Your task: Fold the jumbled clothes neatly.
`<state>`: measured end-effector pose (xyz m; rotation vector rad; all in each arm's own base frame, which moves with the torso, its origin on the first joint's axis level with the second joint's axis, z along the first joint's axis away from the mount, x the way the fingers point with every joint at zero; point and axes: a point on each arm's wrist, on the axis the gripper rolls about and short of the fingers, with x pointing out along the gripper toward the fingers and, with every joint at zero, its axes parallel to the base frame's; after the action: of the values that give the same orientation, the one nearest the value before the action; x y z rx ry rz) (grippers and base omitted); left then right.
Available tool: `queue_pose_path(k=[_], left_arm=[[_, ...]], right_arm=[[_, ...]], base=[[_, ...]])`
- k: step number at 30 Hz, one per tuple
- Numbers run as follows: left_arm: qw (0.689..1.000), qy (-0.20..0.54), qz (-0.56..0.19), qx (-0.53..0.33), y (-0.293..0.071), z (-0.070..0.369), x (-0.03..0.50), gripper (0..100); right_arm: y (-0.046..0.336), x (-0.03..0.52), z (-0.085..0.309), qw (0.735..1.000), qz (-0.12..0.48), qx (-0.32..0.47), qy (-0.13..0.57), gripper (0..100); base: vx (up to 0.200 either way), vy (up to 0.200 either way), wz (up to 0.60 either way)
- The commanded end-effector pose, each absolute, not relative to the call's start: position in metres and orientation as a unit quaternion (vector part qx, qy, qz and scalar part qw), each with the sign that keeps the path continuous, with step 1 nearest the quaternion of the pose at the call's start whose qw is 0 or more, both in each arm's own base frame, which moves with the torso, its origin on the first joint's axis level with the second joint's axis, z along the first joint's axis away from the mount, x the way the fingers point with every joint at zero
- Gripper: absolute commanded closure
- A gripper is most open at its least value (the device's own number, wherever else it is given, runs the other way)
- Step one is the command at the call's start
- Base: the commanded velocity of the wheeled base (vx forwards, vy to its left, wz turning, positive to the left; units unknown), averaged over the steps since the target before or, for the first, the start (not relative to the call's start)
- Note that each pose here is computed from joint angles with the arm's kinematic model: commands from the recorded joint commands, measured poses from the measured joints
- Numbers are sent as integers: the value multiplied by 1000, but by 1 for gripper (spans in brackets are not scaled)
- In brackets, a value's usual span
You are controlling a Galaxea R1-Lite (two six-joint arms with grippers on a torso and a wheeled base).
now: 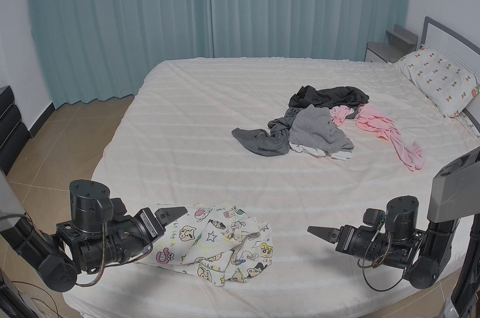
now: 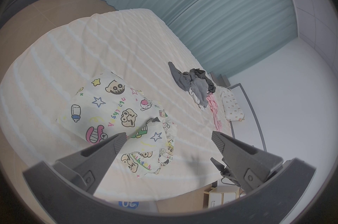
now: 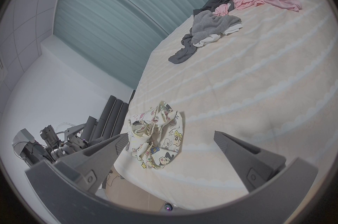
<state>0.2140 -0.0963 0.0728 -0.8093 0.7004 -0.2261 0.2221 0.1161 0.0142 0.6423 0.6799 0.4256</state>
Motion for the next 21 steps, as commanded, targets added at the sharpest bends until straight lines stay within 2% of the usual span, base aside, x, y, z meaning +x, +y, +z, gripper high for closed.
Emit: queue_pose_path(k=[1,8,16,21], left_arm=[[853,330,-98,-392,-90,72,222,0],[853,326,-88,-399,-84,70,230,0],[850,326,-87,-405,-79,69,235,0],[847,327,-85,-410,-75,68,238,0]], right_arm=[[117,223,9,870,202,306,331,0],[119,227,6,876,190,304,324,0],[126,233,9,876,204,307,312,0],[133,231,5,872,211,304,320,0]], base=[[0,200,0],[0,200,0],[0,200,0],[0,0,0]])
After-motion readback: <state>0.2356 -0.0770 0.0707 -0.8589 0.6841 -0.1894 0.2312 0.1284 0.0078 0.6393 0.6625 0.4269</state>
